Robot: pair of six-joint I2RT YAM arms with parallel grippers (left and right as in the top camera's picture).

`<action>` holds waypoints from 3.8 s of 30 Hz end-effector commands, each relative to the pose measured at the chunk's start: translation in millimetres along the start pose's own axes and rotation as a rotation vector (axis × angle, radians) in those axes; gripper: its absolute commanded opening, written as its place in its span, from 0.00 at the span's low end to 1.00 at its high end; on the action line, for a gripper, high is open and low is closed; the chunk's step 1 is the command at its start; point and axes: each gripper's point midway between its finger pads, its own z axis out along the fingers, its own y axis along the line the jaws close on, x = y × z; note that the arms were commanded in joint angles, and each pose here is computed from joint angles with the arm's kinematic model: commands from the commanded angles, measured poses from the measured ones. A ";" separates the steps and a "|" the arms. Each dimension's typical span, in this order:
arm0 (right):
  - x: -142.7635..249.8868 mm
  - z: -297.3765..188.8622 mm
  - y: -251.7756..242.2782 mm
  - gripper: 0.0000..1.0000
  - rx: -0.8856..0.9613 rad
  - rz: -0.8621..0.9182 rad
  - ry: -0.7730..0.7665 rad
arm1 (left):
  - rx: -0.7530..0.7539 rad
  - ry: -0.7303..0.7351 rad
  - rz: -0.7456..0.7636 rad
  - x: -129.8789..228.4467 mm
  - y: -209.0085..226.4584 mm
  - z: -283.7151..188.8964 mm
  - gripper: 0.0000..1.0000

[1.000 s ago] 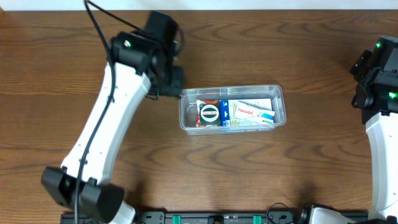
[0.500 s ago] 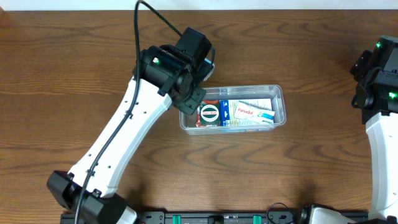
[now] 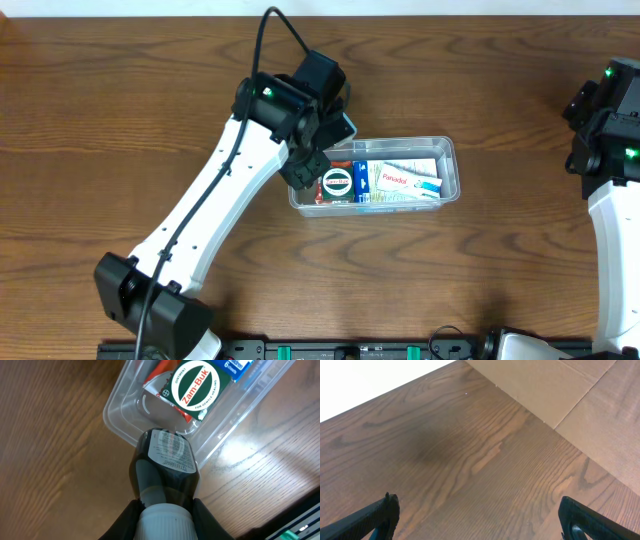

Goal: Pack container
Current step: 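Lift the bottle and carry it over the container's left end, then lower the bottle upright into the container's left corner and release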

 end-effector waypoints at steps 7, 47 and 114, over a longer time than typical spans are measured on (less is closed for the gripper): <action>0.0 1.9 -4.1 0.99 0.019 0.014 0.000 | 0.014 0.033 0.144 -3.5 1.7 16.2 0.14; 0.0 1.8 -3.9 0.99 0.019 0.014 0.000 | 0.080 0.132 0.185 -16.6 10.9 86.4 0.14; 0.0 1.8 -3.9 0.99 0.019 0.014 0.000 | 0.129 0.137 0.135 -6.5 20.1 117.1 0.14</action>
